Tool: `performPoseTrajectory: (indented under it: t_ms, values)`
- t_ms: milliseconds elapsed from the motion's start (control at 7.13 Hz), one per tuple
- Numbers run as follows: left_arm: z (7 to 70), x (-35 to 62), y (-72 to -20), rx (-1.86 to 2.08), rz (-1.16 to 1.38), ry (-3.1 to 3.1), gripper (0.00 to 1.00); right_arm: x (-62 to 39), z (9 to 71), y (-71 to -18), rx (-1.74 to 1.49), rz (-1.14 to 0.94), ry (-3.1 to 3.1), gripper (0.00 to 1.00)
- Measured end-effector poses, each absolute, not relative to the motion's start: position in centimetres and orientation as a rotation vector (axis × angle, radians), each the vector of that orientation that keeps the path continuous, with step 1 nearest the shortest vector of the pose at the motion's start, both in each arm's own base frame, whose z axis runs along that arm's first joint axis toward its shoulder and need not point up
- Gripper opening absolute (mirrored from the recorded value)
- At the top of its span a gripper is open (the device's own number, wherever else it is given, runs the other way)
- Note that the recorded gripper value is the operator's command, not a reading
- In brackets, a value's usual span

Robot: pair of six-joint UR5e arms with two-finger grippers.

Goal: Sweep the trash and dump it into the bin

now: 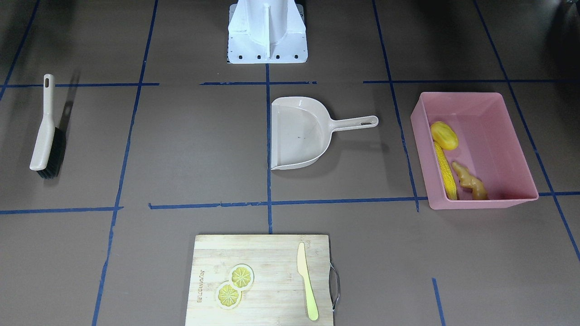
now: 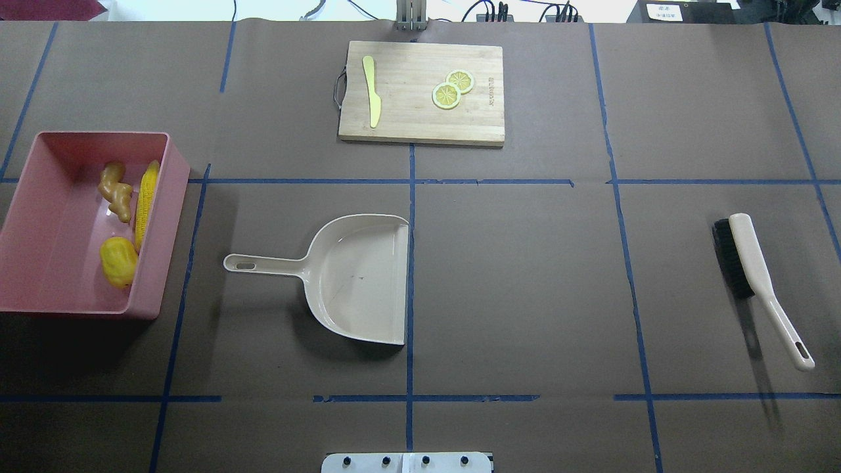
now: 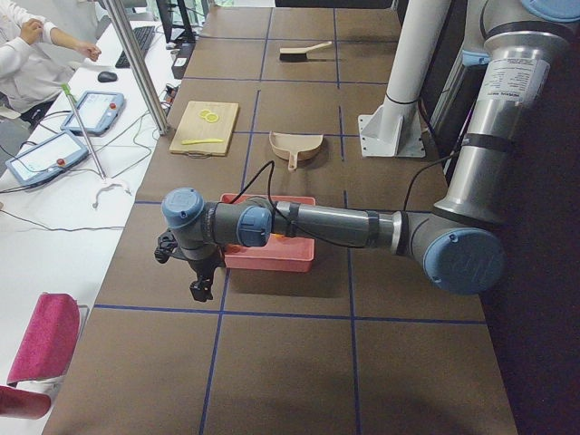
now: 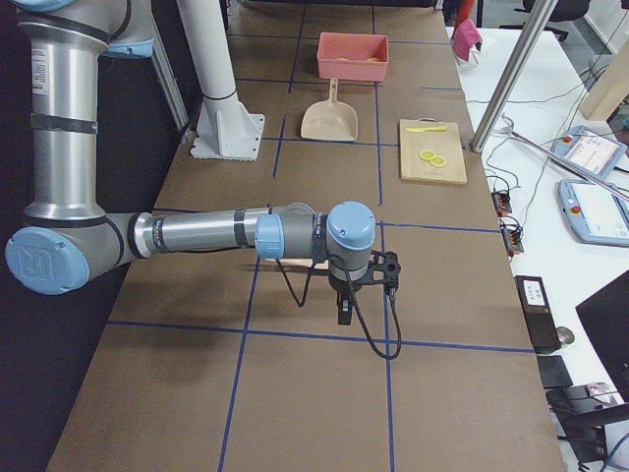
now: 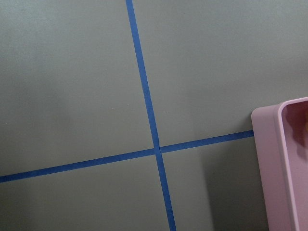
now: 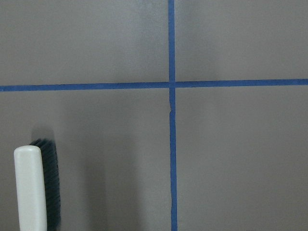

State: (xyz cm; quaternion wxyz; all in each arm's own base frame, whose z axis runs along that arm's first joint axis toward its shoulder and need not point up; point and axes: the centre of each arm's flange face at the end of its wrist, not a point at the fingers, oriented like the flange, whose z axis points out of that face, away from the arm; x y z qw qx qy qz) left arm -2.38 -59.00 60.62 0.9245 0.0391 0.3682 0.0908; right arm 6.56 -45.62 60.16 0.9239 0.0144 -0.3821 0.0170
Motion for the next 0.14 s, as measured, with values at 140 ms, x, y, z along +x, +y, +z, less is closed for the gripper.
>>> performPoseTrajectory:
  t_ms: [140]
  values:
    - [60.06,-2.34,-59.21,0.090,0.191,0.755,1.00,6.56,59.98,-45.72,0.033,0.034,-0.785,1.00]
